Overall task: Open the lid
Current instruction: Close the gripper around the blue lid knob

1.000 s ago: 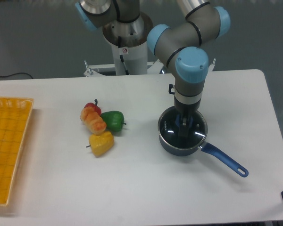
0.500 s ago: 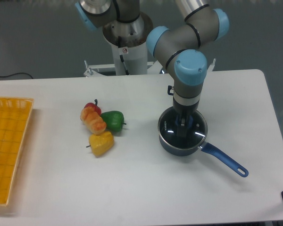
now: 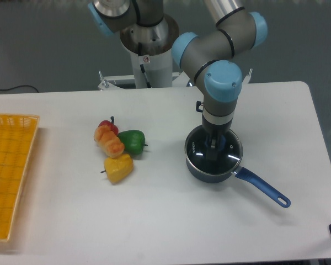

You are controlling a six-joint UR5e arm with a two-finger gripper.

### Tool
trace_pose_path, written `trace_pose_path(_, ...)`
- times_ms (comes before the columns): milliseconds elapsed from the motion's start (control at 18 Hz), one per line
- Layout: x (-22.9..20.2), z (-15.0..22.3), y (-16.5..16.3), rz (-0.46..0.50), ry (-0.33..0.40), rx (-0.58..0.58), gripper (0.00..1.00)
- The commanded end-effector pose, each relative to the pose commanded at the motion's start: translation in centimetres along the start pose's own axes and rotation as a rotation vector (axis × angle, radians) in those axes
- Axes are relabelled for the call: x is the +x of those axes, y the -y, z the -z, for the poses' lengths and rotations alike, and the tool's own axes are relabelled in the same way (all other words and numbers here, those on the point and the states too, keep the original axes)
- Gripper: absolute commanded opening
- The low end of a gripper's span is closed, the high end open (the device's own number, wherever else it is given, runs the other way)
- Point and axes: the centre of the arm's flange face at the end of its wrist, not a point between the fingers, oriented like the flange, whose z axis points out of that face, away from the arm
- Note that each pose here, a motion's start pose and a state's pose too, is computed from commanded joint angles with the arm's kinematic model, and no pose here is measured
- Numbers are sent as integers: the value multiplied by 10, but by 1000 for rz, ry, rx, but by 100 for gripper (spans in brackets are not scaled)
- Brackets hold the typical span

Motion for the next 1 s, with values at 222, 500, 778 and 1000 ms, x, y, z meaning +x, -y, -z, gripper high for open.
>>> trace_pose_path(222, 0, 0, -1, -23, -1, -1, 100)
trace_pose_path(500, 0, -2, -3, -42, -3, 1, 100)
trace_pose_path(778, 1, -3, -4, -55, -19, -12, 100)
trace_pose_path(1000, 0, -3, -5, -57, -19, -14, 100)
